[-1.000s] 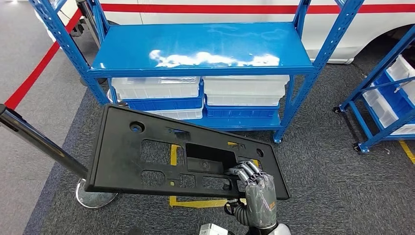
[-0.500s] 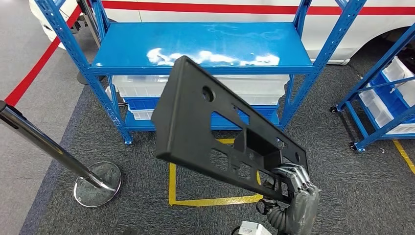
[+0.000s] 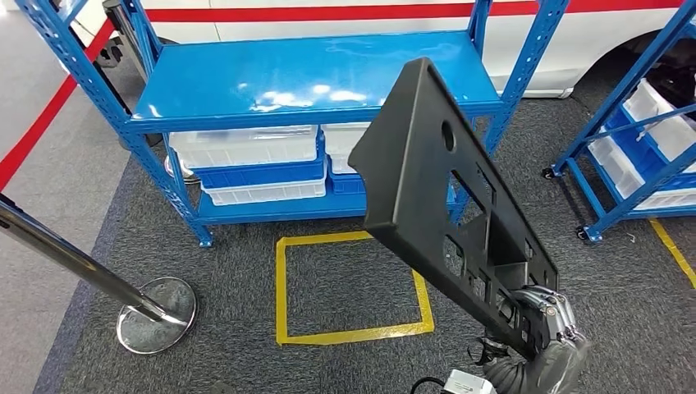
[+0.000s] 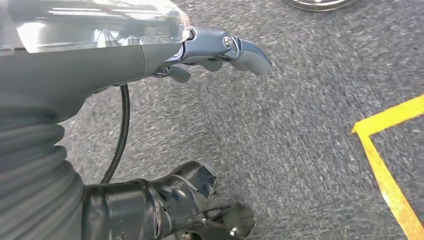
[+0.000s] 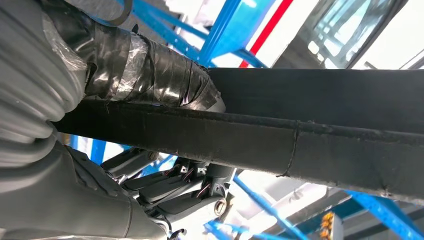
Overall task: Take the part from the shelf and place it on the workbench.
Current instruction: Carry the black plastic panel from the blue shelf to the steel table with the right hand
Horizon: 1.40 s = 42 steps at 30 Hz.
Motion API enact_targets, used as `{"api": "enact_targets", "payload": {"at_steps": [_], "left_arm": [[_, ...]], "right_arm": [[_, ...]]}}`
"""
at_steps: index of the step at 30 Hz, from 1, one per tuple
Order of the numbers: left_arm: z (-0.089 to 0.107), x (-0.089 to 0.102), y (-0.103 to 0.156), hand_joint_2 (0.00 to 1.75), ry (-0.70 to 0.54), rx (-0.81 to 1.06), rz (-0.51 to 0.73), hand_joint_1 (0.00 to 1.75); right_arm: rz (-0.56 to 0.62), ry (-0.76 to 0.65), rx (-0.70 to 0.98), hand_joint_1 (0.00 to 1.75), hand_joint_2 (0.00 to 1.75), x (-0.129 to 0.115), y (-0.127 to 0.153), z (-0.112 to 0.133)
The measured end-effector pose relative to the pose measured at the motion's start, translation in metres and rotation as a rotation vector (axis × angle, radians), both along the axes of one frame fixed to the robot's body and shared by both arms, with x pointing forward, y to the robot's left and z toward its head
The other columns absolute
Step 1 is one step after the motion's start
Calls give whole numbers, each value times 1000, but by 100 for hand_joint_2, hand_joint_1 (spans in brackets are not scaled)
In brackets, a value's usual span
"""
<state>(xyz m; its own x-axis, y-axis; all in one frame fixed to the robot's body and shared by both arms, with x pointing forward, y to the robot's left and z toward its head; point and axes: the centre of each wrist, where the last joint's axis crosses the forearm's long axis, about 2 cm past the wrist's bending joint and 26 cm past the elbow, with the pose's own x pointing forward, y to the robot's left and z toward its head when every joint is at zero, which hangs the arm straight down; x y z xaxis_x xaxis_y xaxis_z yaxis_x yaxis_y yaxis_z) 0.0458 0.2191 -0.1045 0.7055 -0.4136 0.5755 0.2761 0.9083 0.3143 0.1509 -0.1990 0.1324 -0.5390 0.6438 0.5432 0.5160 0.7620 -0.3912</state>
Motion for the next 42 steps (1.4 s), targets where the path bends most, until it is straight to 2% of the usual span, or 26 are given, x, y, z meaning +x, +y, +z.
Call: {"api": "enact_targets", "payload": {"at_steps": [42], "left_arm": [[0,1,-2,175,-3,-13,-19,0]], "right_arm": [[-68,-13,23,175,175,-3,-8,3]]}}
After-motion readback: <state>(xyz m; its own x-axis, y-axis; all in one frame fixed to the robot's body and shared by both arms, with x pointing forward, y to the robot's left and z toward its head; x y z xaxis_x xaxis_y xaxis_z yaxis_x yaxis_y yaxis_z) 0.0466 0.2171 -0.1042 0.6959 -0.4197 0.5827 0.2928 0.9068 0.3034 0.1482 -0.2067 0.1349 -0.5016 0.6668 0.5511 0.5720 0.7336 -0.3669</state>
